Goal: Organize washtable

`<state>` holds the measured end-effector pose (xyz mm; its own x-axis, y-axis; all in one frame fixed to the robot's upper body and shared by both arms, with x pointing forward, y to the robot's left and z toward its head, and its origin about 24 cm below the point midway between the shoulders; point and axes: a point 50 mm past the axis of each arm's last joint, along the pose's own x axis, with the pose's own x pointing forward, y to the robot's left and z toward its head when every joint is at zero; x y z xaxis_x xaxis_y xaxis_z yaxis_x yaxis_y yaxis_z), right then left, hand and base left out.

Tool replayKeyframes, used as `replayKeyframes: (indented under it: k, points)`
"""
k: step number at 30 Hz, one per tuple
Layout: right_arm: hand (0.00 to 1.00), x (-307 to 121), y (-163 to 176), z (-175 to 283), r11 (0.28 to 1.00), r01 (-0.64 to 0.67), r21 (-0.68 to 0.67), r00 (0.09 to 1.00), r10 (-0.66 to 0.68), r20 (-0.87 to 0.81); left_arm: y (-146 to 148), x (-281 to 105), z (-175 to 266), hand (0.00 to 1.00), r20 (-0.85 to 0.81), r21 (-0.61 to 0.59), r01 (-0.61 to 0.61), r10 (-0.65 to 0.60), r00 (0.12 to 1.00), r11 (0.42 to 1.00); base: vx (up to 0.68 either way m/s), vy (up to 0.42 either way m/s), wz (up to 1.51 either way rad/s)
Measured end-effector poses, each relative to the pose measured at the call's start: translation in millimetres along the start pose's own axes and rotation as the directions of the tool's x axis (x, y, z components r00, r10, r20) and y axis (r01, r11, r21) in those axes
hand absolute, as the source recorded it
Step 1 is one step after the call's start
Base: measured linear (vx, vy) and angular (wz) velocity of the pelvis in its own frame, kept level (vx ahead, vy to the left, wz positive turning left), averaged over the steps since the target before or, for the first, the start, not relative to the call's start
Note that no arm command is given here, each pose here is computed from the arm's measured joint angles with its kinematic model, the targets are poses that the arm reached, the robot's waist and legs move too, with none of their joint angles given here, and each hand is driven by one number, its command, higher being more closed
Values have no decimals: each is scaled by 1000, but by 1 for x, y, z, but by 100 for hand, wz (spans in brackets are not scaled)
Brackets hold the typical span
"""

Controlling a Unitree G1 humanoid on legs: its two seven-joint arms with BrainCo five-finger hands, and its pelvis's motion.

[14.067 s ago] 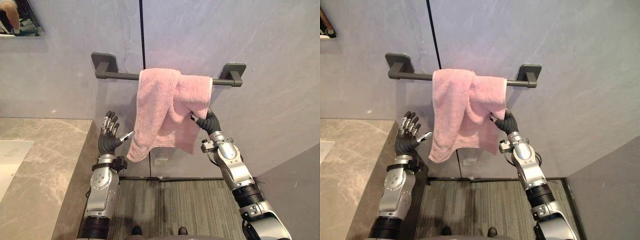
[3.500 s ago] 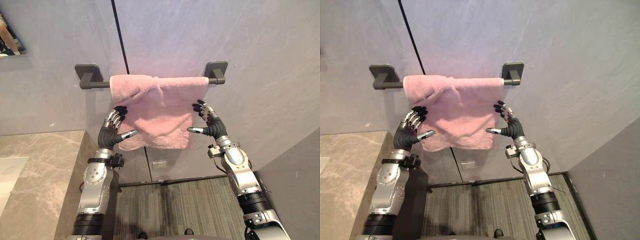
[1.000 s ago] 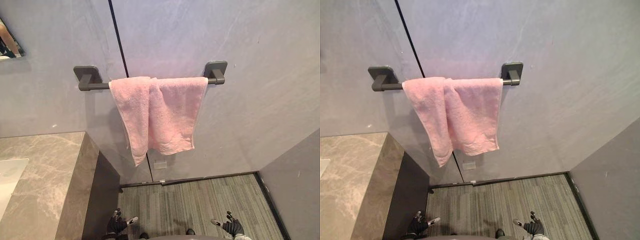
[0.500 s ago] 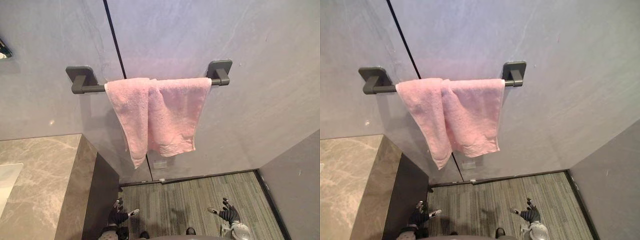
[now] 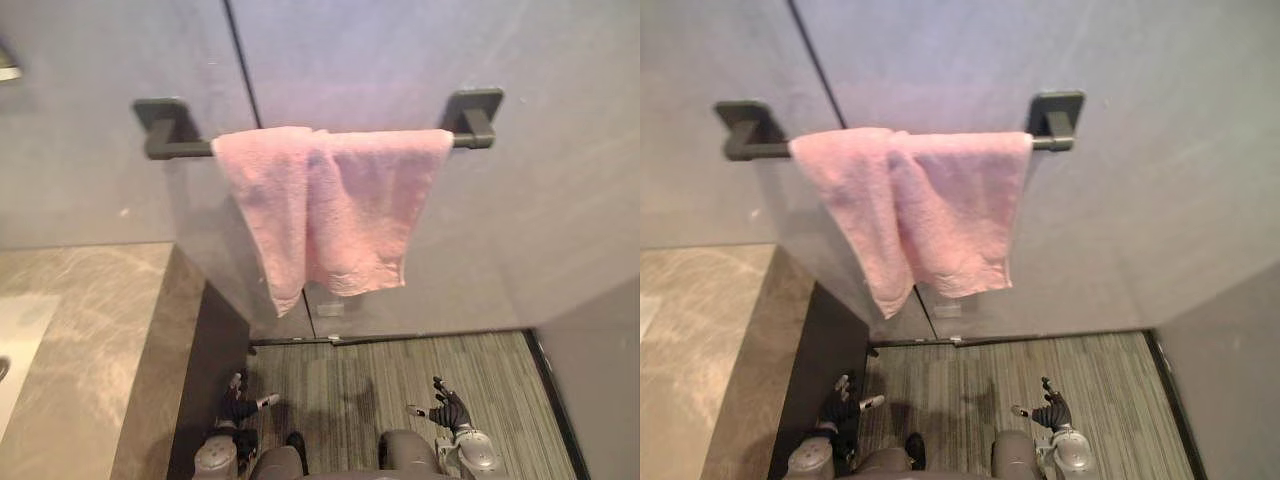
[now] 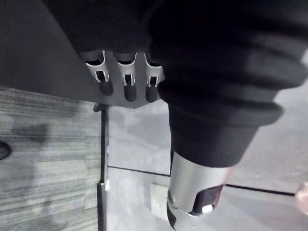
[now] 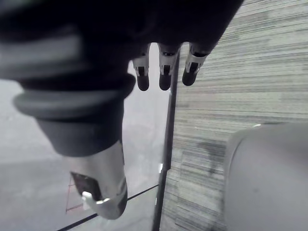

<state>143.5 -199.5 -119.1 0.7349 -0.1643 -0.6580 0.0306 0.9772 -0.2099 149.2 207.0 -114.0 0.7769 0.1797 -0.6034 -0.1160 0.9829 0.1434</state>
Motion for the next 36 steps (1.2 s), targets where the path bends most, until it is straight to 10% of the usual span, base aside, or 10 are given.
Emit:
replayKeyframes:
  k: [4, 10, 20, 36]
  points:
    - [0, 10, -5, 24, 1000, 10, -15, 997, -9, 72, 20, 0, -4, 0, -23, 28, -62, 62, 998, 998, -14, -449, 76]
    - [0, 17, -44, 41, 991, 98, -94, 989, -86, 122, -35, 0, -7, 0, -48, -56, 67, -70, 996, 996, -135, -370, 90]
    - [0, 15, -34, 33, 994, 106, -16, 991, -104, 85, -34, 13, 33, 0, 100, -35, 85, -82, 992, 996, -111, -50, 86]
    - [0, 11, -3, 10, 999, 35, 17, 999, -35, -3, -21, -14, -32, 0, -129, 49, 92, -85, 988, 995, -76, 53, 12]
